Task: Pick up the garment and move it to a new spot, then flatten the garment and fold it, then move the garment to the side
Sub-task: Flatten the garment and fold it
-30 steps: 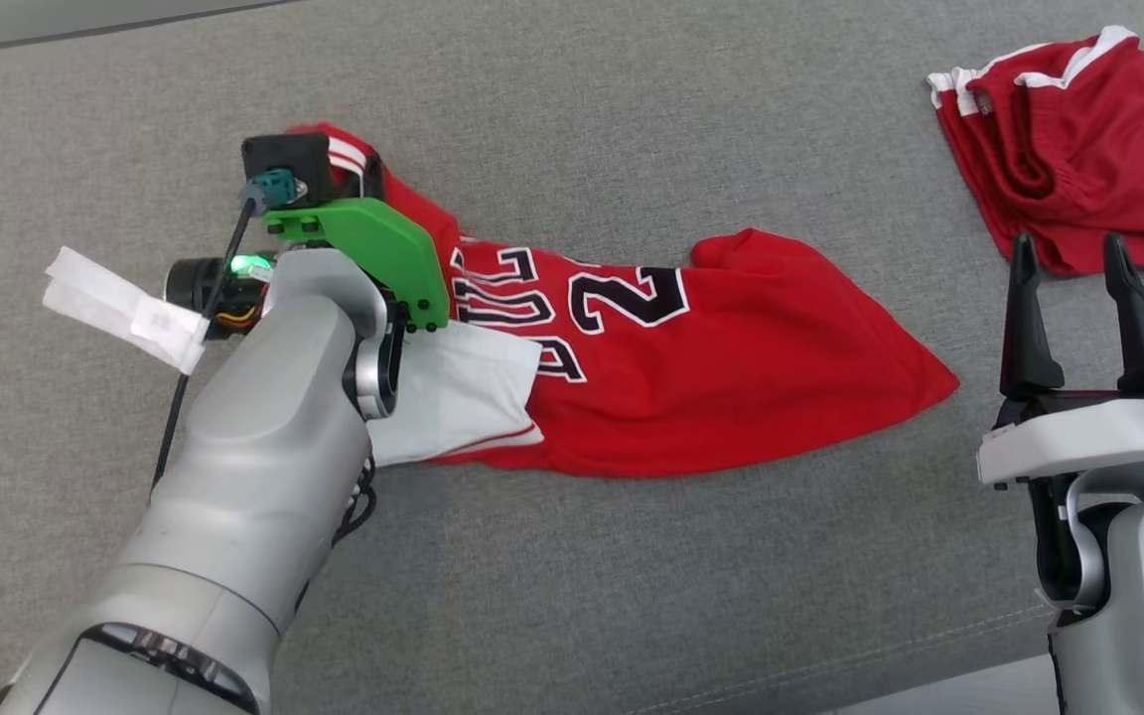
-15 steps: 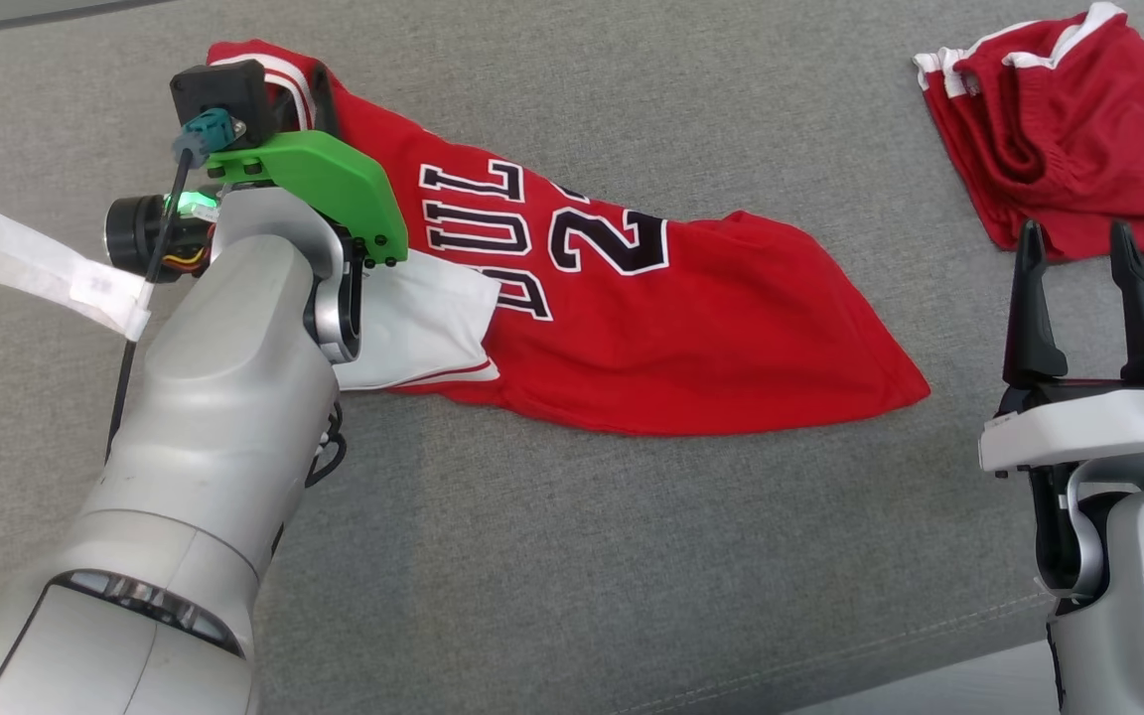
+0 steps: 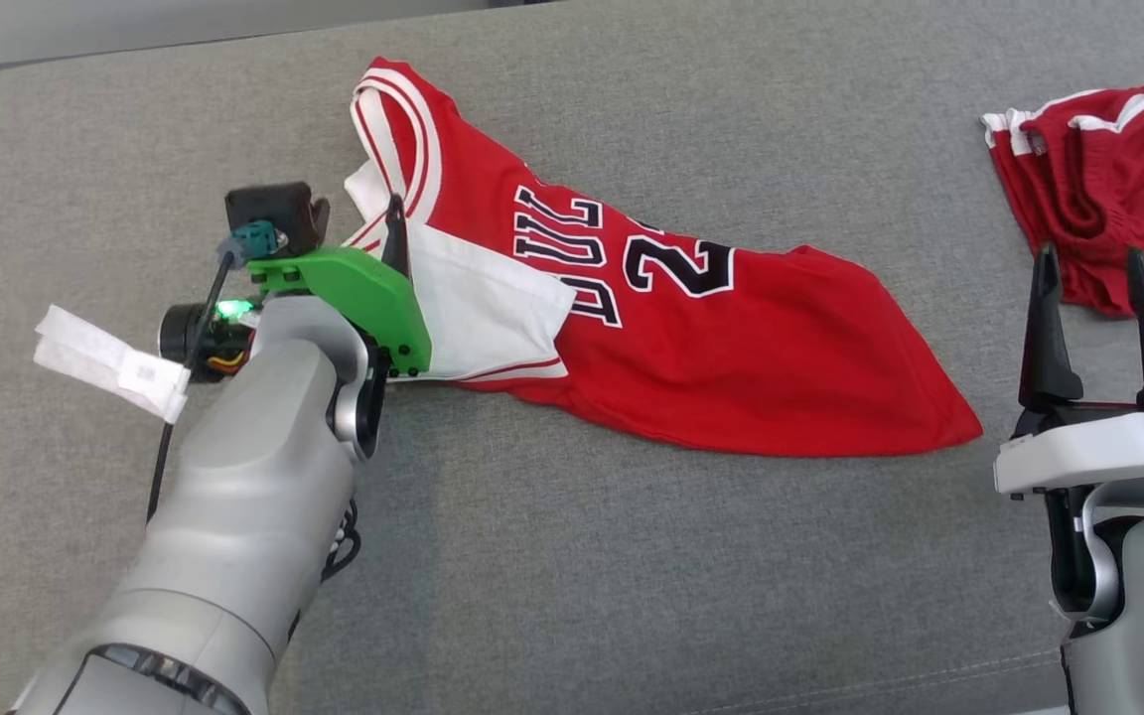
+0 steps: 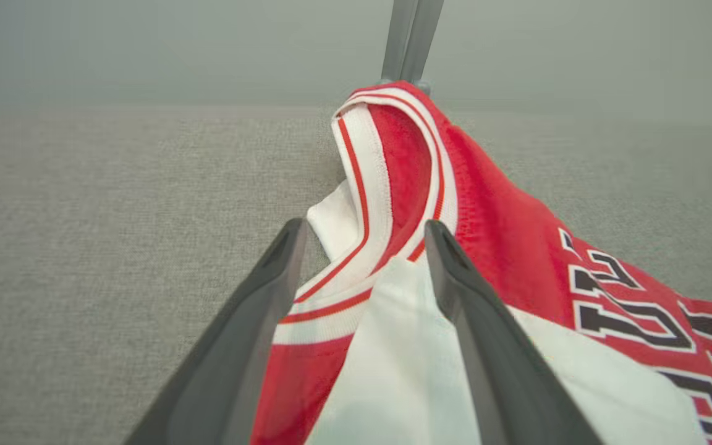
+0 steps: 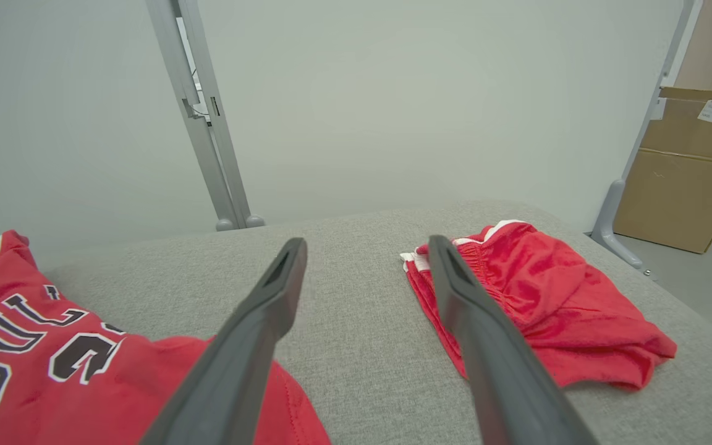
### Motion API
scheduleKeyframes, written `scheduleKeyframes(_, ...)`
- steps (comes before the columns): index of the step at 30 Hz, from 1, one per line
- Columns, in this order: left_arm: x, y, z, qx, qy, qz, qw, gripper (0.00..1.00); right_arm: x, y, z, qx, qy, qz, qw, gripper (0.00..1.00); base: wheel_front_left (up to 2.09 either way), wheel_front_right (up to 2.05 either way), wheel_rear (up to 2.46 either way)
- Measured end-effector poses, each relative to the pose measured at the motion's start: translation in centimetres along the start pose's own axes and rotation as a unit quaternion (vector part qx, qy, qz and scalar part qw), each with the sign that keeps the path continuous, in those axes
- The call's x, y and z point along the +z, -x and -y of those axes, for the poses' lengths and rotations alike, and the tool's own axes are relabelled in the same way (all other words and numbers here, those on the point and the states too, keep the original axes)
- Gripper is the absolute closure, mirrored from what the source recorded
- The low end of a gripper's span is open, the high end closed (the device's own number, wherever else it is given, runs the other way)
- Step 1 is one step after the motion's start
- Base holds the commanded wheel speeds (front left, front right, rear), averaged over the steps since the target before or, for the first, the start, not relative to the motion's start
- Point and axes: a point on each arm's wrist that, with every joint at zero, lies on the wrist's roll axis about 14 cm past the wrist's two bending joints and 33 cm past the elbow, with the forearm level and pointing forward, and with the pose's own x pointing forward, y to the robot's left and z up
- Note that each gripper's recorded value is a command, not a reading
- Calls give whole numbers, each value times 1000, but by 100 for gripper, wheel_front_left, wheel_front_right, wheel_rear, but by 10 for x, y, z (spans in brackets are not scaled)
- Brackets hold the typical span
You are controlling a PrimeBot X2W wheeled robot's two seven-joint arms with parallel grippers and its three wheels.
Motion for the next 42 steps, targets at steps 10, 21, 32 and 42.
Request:
scheduleKeyframes(10,-42,10,6,-15,14,-73,997,0,-2,0,-6,8,-3,-4,1000,0,0,0,0)
scheduleKeyframes(21,-38,10,17,-35,19,-63,997,100,1,3,0,0,-1,2,1000,0,0,0,0)
scheduleKeyframes(32,-27,26,13,-41,28,-19,999,100,4,3,-7,8,-9,8,1000,0,0,0,0)
scheduleKeyframes(42,-48,42,-2,-19,19,-39,999,0,6,3,-16,20,-13,8,1000,0,0,0,0)
